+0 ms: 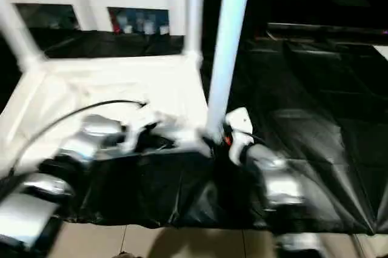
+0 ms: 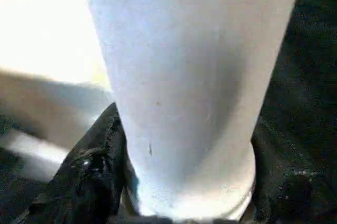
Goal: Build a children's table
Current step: Rotate leg to tighten
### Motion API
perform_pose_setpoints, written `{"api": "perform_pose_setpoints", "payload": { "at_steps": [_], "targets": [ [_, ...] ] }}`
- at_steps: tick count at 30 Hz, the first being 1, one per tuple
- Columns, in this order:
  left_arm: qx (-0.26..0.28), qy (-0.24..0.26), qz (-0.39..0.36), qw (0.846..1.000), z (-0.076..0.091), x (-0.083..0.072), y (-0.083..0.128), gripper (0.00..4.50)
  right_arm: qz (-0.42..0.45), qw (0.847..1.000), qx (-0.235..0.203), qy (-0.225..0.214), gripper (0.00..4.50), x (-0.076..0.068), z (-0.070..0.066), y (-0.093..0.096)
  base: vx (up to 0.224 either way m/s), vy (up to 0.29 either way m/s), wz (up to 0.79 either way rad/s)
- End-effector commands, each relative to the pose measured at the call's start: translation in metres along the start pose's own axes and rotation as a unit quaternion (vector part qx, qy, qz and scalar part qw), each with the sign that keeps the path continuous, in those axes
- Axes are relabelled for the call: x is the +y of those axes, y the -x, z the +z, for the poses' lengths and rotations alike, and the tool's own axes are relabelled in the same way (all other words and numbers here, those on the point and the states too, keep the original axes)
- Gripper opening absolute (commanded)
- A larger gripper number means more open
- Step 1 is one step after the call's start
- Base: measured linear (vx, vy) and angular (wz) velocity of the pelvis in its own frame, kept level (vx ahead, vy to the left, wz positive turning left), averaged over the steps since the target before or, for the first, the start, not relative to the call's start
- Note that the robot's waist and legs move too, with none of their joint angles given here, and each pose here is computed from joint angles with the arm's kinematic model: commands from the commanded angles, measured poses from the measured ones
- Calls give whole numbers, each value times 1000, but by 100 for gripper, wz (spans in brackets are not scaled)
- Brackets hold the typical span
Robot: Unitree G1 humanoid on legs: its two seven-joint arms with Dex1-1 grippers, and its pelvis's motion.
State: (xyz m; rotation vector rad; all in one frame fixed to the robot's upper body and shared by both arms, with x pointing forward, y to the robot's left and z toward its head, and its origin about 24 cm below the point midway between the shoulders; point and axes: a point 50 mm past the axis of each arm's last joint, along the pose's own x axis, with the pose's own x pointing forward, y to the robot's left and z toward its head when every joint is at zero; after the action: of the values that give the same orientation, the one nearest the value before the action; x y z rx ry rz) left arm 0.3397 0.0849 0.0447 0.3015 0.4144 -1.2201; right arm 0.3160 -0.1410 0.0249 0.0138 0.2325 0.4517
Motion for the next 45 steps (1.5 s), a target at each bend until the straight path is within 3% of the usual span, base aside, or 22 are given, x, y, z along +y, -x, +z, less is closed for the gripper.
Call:
{"api": "perform_pose_setpoints", "payload": {
  "at_steps": [1, 5, 6, 7, 9, 12, 16, 17, 19, 24, 25, 26, 31, 35, 39, 42, 43, 45],
  "targets": [
    [-17, 26, 3, 1000, 0, -19, -27, 0, 19, 999, 39, -1, 271, 35, -15, -14, 0, 0, 0],
    [-11, 13, -1, 1000, -2, -28, -35, 0, 17, 999, 14, 26, 271, 47, -9, -19, 0, 0, 0],
    [-11, 13, -1, 1000, -2, -29, -35, 0, 18, 1000, 6, 22, 326, 46, -7, -19, 0, 0, 0],
    [-11, 13, -2, 1000, -3, -28, -34, 0, 20, 1000, 4, 21, 340, 45, -6, -19, 0, 0, 0],
    [-13, 8, -7, 1000, -4, -25, -27, 0, 45, 999, -6, 19, 340, 41, -2, -17, 0, 0, 0],
    [-12, 1, -23, 1000, -5, -24, -21, 0, 94, 995, -7, 33, 384, 37, 0, -12, 0, 0, 0],
    [-7, -10, -51, 999, -9, -23, -12, 0, 144, 988, 1, 50, 386, 35, 1, -7, 0, 0, 0],
    [5, -23, -91, 996, -14, -21, 1, 0, 219, 974, 11, 64, 386, 31, 1, 4, 0, 0, 0],
    [5, -23, -91, 996, -14, -21, 1, 0, 219, 974, 11, 64, 386, 31, 1, 4, 0, 0, 0],
    [38, -49, -143, 988, -20, -13, 24, 0, 351, 931, 52, 85, 369, 21, 1, 27, 0, 0, 0],
    [38, -49, -143, 988, -20, -13, 24, 0, 351, 931, 52, 85, 369, 21, 1, 27, 0, 0, 0],
    [48, -55, -153, 986, -21, -11, 29, 0, 378, 918, 72, 92, 369, 18, 0, 31, 0, 0, 0],
    [62, -63, -166, 982, -21, -8, 35, 0, 420, 896, 102, 104, 334, 17, -1, 35, 0, 0, 0],
    [64, -64, -176, 980, -22, -7, 38, 0, 432, 891, 102, 101, 309, 19, 1, 35, 0, 0, 0],
    [51, -51, -152, 986, -19, -4, 37, 0, 406, 907, 79, 78, 283, 23, 3, 31, 0, 0, 0],
    [41, -34, -122, 991, -17, -2, 33, 0, 344, 934, 67, 68, 277, 22, 0, 23, 0, 0, 0],
    [33, -21, -90, 995, -15, -1, 26, 0, 256, 963, 61, 65, 277, 17, -4, 14, 0, 0, 0],
    [27, -14, -69, 997, -13, 0, 20, 0, 197, 977, 58, 58, 275, 14, -7, 9, 0, 0, 0]
  ]
}}
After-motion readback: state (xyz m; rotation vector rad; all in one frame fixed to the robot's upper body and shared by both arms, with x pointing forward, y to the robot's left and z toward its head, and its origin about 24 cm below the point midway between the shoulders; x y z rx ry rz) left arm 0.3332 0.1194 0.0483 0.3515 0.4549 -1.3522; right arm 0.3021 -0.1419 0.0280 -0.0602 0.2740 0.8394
